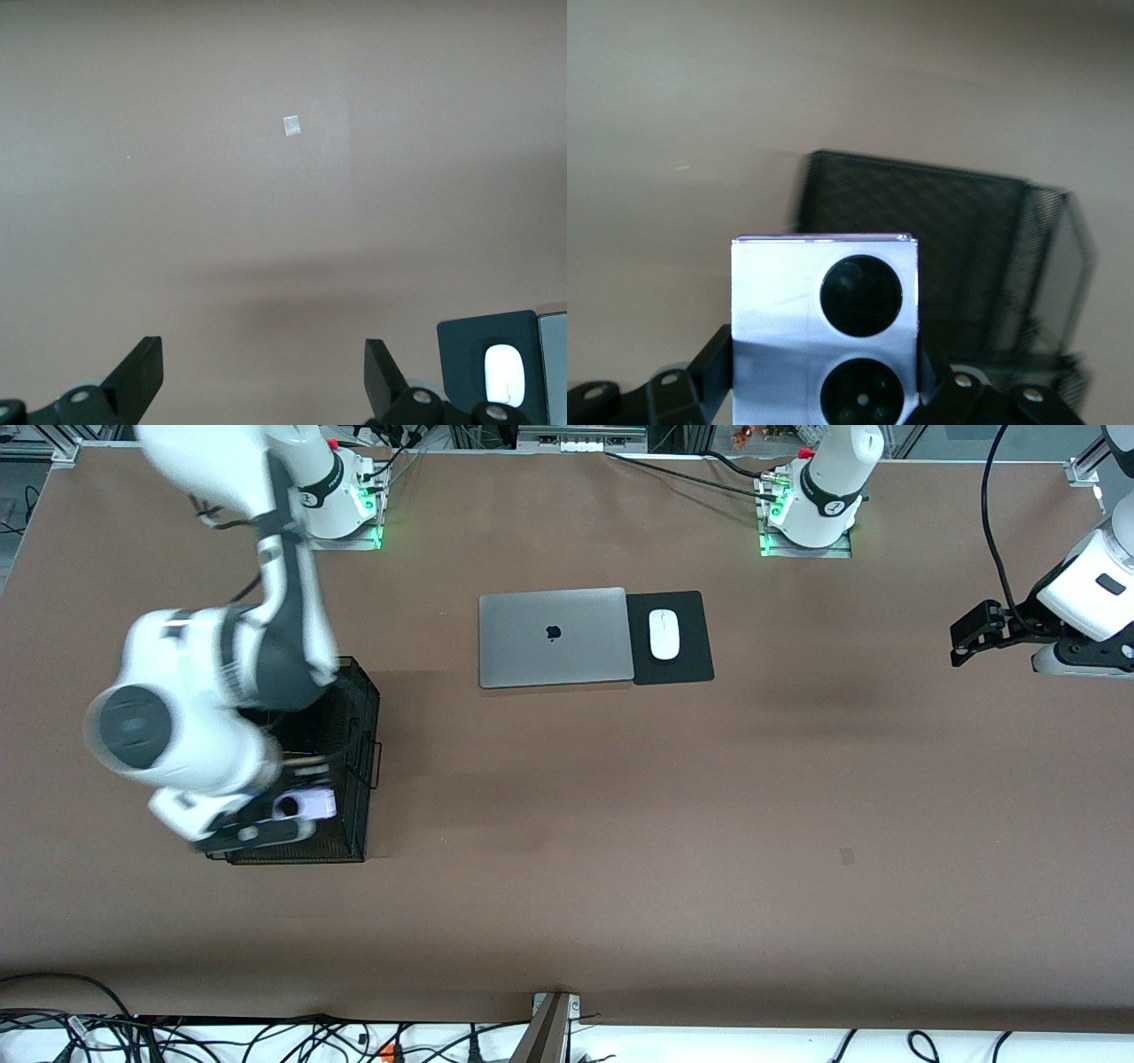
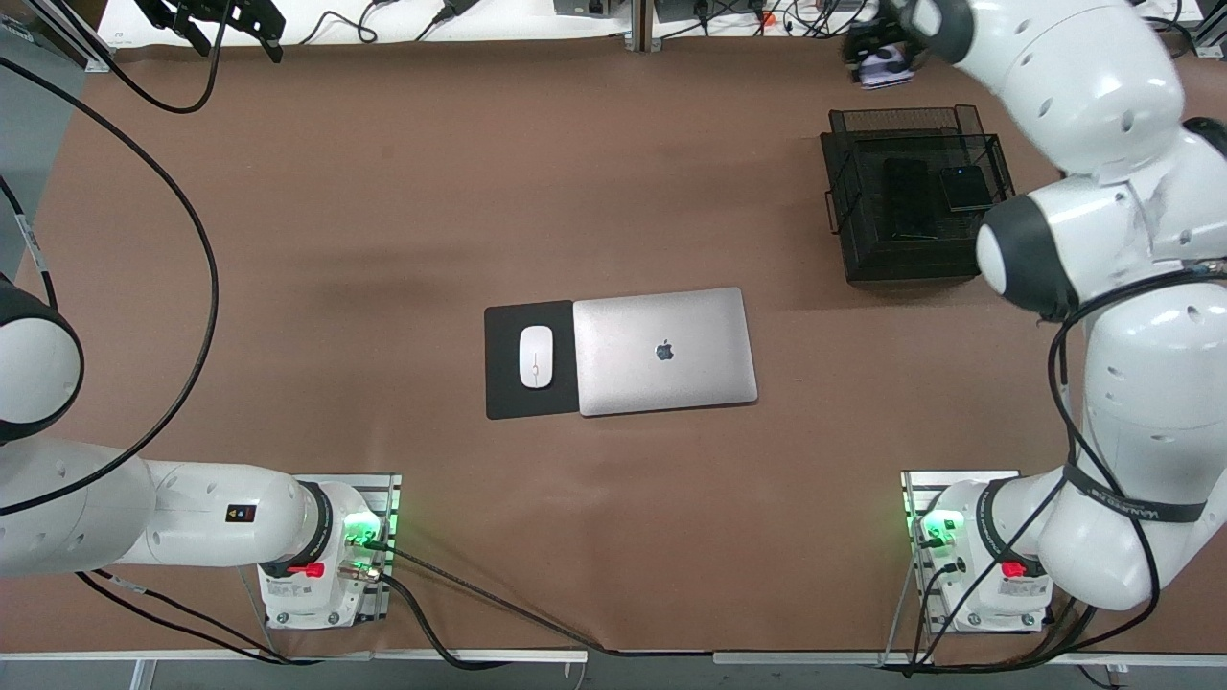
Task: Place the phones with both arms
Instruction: 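Lower the white phone into the organizer and open the right gripper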
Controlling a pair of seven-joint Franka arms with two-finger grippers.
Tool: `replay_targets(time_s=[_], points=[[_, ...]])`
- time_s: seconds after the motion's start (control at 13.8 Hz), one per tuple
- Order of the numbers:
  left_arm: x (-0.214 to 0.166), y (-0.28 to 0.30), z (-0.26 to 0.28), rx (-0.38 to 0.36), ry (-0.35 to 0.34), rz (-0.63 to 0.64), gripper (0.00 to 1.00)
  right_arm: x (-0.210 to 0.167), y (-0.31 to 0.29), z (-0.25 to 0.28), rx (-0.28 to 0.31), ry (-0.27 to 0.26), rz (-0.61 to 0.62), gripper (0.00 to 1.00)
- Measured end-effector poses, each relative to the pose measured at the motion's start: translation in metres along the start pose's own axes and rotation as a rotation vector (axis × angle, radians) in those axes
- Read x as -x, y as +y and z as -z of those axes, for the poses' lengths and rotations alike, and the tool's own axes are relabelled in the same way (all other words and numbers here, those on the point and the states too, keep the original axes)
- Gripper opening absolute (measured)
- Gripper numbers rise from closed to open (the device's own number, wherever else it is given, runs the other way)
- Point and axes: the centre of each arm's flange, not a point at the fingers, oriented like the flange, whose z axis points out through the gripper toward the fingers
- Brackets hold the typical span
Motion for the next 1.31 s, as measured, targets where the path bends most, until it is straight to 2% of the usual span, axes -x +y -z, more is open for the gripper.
replay_targets(time_s=[0.22,0.51,0.8,1.31], points=[[-0.001,0.0,0.004,0.0,0.008,0.01,1.0,-0.01,0.06,-0.033,-0.014,0.036,0.018,0.85],[-0.003,-0.007,0.007,0.0,0.016,0.042,1.0,-0.022,0.052,-0.099,-0.049,0.021,0.004,0.85],[-0.003,-0.012,0.005,0.0,0.001,0.053,1.0,-0.016,0.05,-0.162,-0.06,0.006,-0.026,0.85],[-0.005,-0.009,0.009,0.0,0.01,0.049,1.0,-0.01,0.052,-0.169,-0.063,-0.009,-0.062,0.85]])
